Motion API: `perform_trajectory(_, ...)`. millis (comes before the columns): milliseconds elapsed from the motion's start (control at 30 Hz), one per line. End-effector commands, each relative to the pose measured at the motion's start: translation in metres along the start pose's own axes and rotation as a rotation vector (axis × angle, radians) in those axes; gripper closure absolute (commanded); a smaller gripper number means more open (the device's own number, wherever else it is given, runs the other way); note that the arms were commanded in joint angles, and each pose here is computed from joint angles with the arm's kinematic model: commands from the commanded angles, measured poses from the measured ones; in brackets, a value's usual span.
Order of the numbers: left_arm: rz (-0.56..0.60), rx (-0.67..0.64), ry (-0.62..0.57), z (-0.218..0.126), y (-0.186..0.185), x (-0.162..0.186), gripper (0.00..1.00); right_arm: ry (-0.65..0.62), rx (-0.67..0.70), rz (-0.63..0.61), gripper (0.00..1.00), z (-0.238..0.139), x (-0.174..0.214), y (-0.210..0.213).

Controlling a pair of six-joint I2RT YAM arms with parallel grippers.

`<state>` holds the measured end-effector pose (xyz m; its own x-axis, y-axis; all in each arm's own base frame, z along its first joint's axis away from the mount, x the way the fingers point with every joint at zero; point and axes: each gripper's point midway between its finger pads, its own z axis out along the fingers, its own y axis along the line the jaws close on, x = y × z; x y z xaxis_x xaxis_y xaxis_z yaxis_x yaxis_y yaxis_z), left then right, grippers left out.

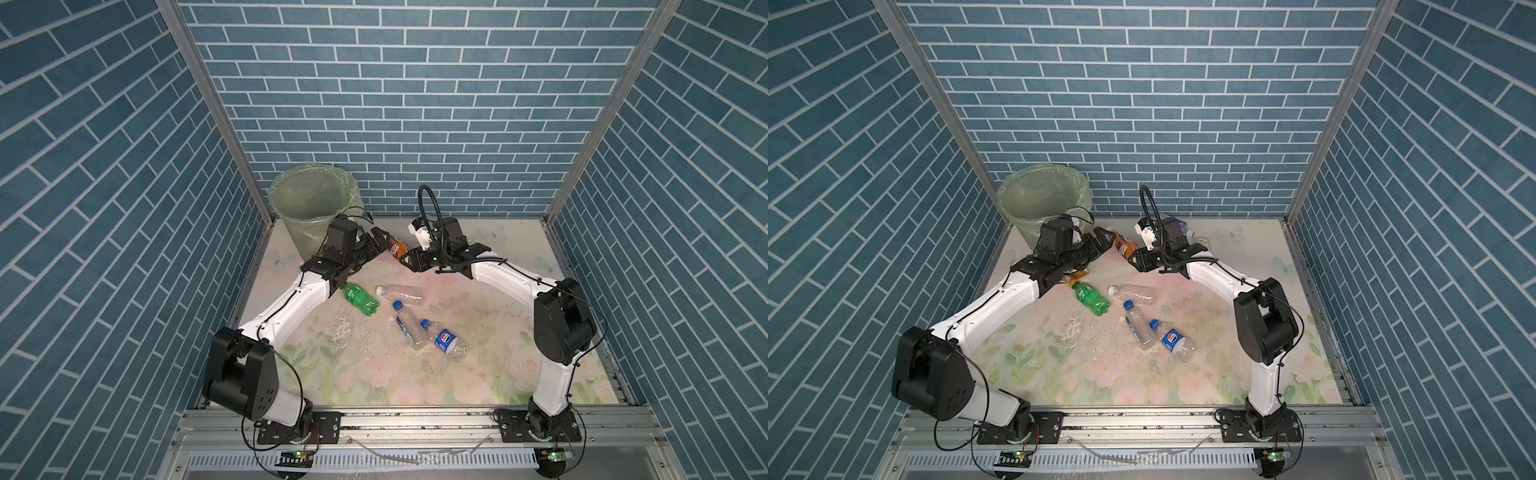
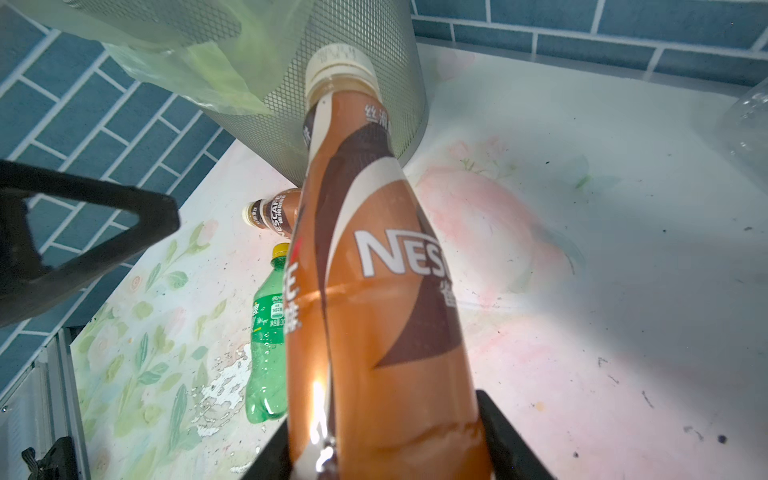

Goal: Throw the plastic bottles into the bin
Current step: 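Grasp and lift the brown Nescafe bottle with the right gripper, then grasp the Nescafe bottle's cap end with the left gripper while the right gripper holds it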

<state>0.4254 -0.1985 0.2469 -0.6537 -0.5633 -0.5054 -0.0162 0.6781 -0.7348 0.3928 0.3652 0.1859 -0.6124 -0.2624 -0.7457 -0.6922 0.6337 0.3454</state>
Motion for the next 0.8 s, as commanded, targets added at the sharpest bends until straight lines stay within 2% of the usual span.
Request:
perform_trajectory(0,-0.001,0.064,-0.028,0.001,-0.023,-0.013,0.01,-0.03,0.01,-0.008,0.49,-0.021,-0.006,0.009)
perform_trajectory(400,-0.003,0.116,-0.023,0.023,-0.045,-0.026,0.02,-0.097,-0.016,-0.036,0.49,-0.057,-0.015,0.027)
perform_trajectory(633,0.005,0.142,-0.007,0.033,-0.052,-0.026,0.23,-0.134,-0.029,-0.037,0.5,-0.066,-0.018,0.032)
perform_trajectory(767,0.008,0.148,0.006,0.035,-0.054,-0.021,0.3,-0.139,-0.029,-0.034,0.5,-0.066,-0.019,0.032)
